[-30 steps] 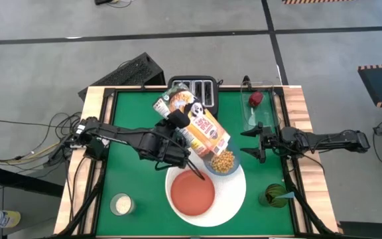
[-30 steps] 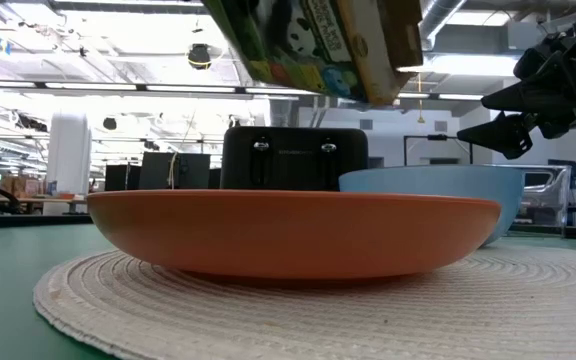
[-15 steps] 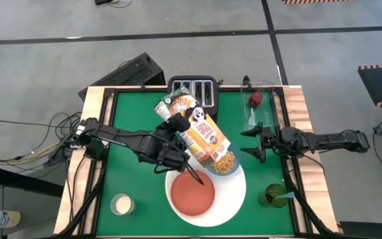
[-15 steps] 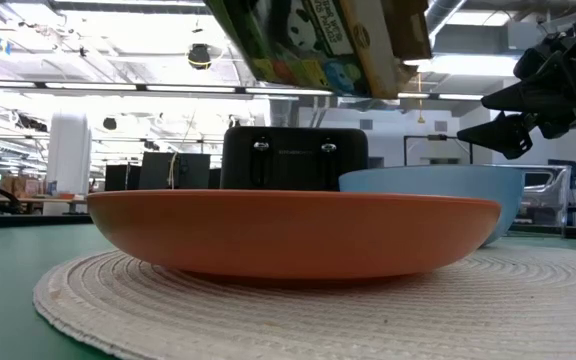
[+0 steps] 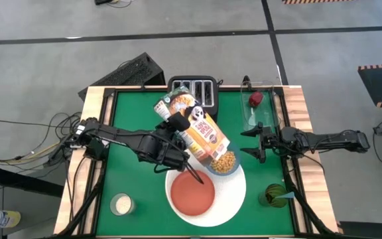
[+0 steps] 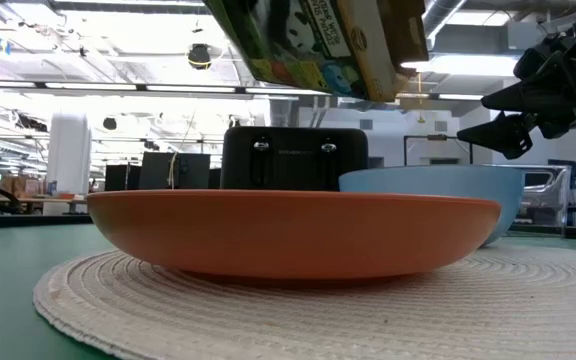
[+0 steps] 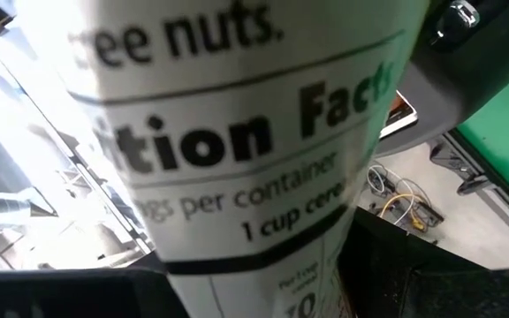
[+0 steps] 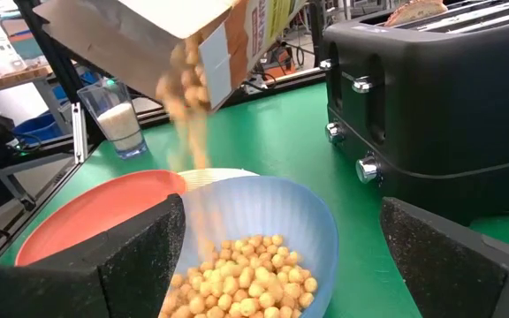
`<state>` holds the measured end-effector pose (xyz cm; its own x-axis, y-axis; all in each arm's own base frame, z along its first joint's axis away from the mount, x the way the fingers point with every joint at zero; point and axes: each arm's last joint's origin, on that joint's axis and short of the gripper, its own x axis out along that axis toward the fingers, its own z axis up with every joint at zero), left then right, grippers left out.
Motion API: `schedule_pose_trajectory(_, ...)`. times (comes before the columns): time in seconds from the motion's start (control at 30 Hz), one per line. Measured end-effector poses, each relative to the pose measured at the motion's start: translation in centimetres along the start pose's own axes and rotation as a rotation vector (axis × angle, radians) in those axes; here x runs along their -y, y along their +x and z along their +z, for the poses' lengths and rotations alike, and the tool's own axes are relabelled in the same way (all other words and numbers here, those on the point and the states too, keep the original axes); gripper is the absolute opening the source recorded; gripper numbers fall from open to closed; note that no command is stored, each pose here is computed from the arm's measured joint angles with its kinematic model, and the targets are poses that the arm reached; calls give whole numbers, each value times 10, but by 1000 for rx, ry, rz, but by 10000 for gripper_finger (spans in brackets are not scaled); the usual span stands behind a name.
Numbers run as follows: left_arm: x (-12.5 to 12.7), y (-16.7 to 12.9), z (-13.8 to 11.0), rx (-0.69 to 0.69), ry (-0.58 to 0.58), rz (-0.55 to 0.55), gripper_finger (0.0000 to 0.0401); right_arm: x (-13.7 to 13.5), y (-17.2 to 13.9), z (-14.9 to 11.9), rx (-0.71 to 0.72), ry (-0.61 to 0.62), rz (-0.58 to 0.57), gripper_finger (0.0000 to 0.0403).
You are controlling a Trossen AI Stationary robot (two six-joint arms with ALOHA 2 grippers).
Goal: Arrange a breakfast setting
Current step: Pour the cereal into the blue bowl
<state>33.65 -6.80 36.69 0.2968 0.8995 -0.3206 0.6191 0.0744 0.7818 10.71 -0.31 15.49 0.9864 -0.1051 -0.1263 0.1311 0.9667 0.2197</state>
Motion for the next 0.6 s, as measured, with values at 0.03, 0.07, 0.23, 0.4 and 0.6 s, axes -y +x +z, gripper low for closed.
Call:
schedule_pose_trajectory(0.03,0,0,0,0,0,0,162,0,0,0,0,0,0,396)
schedule_pose_trajectory(0.07,0,0,0,2,0,-2,162,0,0,0,0,0,0,396)
schedule_pose_trajectory(0.23,1,0,1,42,-15,-49,162,0,0,0,0,0,0,396)
schedule_pose_trajectory(0.4,2,0,2,56,-65,-68,162,0,0,0,-1,0,0,396)
schedule_pose_trajectory(0.6,3,-1,1,90,-133,-118,162,0,0,0,0,0,0,396)
